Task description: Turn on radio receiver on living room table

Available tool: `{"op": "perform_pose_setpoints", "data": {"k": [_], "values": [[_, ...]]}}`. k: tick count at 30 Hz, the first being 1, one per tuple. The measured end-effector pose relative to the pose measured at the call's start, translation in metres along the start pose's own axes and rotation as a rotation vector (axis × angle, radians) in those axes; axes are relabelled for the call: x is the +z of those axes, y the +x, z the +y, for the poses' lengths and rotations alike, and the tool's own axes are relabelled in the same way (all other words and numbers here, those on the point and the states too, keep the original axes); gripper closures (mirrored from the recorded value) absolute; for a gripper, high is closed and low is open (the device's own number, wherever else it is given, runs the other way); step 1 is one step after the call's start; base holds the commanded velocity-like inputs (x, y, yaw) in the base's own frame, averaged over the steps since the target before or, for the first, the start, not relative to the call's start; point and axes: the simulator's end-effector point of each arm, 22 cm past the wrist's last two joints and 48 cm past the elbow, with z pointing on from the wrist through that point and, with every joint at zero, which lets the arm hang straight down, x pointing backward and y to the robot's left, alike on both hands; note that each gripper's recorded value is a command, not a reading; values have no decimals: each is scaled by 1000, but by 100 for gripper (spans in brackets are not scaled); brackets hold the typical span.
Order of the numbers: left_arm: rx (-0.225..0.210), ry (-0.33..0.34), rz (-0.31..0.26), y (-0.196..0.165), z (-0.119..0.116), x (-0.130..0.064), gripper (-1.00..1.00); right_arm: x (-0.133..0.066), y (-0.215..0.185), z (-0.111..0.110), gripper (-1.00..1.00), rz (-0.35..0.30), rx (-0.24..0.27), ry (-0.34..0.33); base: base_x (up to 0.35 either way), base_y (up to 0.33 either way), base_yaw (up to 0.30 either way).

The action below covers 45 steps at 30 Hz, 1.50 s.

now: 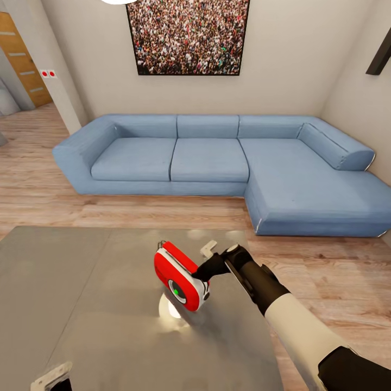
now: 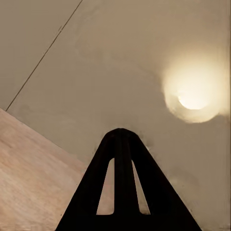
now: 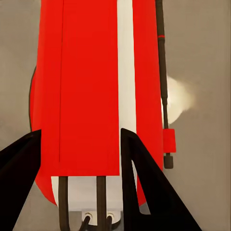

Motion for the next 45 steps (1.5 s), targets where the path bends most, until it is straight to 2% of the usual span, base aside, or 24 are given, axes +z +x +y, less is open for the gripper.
{"op": "perform_pose_setpoints", "data": {"k": [5, 14, 25, 26, 28, 29, 31, 33, 36, 45], "values": [[-23, 5, 49, 30, -6, -5, 100, -2, -25, 6, 100, -32, -19, -1, 0, 0, 0], [-33, 6, 61, 36, -10, -6, 100, -12, -52, -6, 100, -52, -54, 35, 0, 0, 0], [-35, 4, 59, 39, -9, -1, 100, -5, -39, -11, 100, -24, -57, 38, 0, 0, 0], [-35, 4, 59, 40, -10, 0, 100, -3, -36, -11, 100, -19, -56, 39, 0, 0, 0], [-35, 5, 60, 42, -10, 3, 100, 2, -37, 2, 100, -40, 8, -27, 0, 0, 0], [-35, 5, 60, 42, -10, 3, 100, 3, -34, 1, 100, -31, 11, -25, 0, 0, 0], [-35, 5, 60, 42, -11, 3, 100, 6, -26, -7, 100, -13, -13, 3, 0, 0, 0], [-35, 5, 60, 42, -11, 3, 100, 7, -25, -3, 100, -13, 10, -17, 0, 0, 0], [-35, 6, 60, 42, -11, 3, 100, 8, -23, -5, 100, -6, 2, -10, 0, 0, 0], [-35, 5, 59, 42, -11, 4, 100, 11, -16, 7, 100, 7, 13, -68, 0, 0, 0]]}}
